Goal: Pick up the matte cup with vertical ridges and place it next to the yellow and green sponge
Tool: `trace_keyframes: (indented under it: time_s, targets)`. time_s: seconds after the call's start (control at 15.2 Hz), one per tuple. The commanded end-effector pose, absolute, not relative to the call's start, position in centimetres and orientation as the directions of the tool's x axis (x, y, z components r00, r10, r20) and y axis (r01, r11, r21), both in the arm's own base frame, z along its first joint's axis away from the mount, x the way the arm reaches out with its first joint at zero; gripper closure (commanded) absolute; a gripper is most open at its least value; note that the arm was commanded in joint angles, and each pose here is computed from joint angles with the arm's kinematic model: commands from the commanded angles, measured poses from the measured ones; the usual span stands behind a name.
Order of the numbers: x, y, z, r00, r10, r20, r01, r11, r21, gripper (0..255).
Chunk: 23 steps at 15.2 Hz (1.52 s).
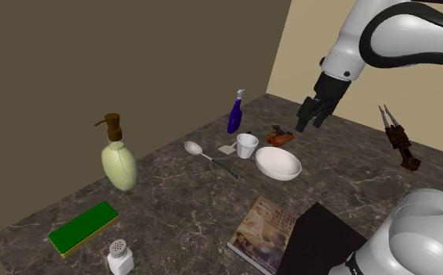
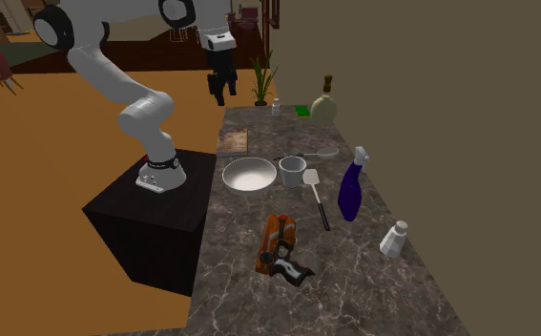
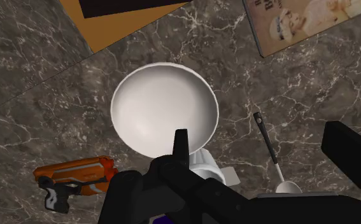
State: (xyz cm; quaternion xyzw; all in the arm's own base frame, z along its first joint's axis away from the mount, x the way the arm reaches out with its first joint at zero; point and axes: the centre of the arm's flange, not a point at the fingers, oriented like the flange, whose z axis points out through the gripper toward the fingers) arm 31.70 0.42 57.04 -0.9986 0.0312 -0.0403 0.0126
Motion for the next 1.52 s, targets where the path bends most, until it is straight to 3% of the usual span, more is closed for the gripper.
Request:
trace_keyframes:
  time_s: [0.0, 1.45]
  targets:
    - [31.7, 0.4, 57.0, 0.995, -0.063, 0.080, -0.061, -0.998, -0.028, 0]
    - [54.0, 4.9, 38.9, 0.992, 0.034, 0.120, 0.005, -0.973, 0.232, 0]
